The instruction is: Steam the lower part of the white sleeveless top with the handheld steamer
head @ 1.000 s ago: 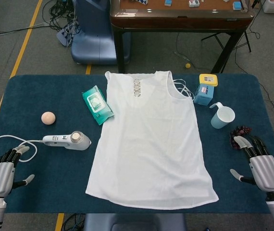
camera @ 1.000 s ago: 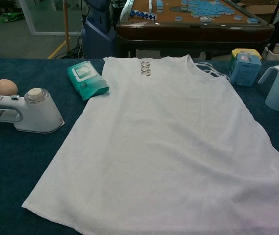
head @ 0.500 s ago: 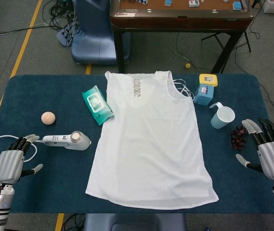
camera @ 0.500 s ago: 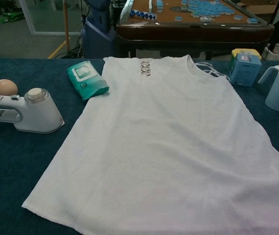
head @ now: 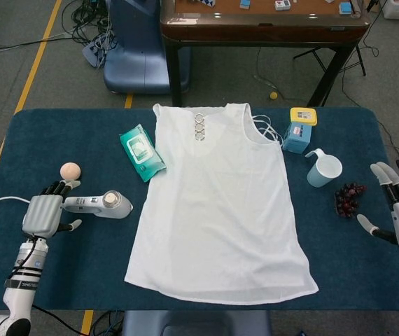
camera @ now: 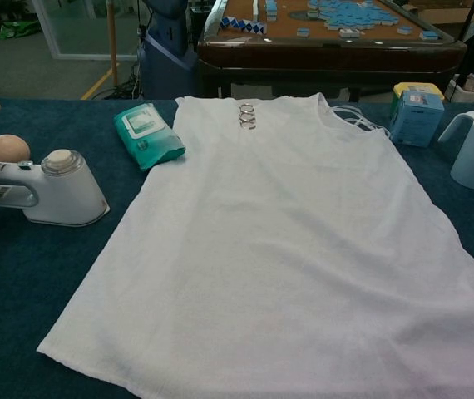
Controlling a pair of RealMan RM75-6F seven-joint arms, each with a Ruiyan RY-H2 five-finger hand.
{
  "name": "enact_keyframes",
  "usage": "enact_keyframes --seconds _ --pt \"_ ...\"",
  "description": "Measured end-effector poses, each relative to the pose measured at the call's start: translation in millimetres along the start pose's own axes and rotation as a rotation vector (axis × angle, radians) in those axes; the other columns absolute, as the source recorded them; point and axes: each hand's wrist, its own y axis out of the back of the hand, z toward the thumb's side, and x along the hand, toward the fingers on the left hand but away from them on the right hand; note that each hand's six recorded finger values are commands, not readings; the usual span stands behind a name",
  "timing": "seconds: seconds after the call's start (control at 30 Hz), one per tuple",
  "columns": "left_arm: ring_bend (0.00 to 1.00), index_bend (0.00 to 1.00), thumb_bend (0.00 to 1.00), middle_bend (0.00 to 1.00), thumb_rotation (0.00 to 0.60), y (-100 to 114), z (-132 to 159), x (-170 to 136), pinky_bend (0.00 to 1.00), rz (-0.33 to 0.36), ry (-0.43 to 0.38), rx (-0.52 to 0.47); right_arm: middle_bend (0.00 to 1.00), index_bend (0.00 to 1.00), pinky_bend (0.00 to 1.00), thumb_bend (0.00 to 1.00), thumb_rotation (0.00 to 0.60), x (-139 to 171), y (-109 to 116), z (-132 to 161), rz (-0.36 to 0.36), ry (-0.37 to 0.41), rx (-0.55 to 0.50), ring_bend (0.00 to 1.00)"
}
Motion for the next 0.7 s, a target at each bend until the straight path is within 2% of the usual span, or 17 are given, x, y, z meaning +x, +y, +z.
enact_keyframes --seconds 0.2,0.7 --pt "0.19 0.21 0.05 0.21 0.6 -13.0 3.0 16.2 0.26 -0.001 0.026 0.02 0.14 0.0 0.0 0.19 0.6 3.9 -3.0 -5.3 0.015 -0.012 -0.005 0.02" --pt "0.26 0.31 0.05 0.29 0.6 -41.2 3.4 39.8 0.26 -0.017 0.057 0.081 0.14 0.0 0.0 0.19 0.6 12.5 -6.6 -13.8 0.033 -0.032 -0.012 0.02"
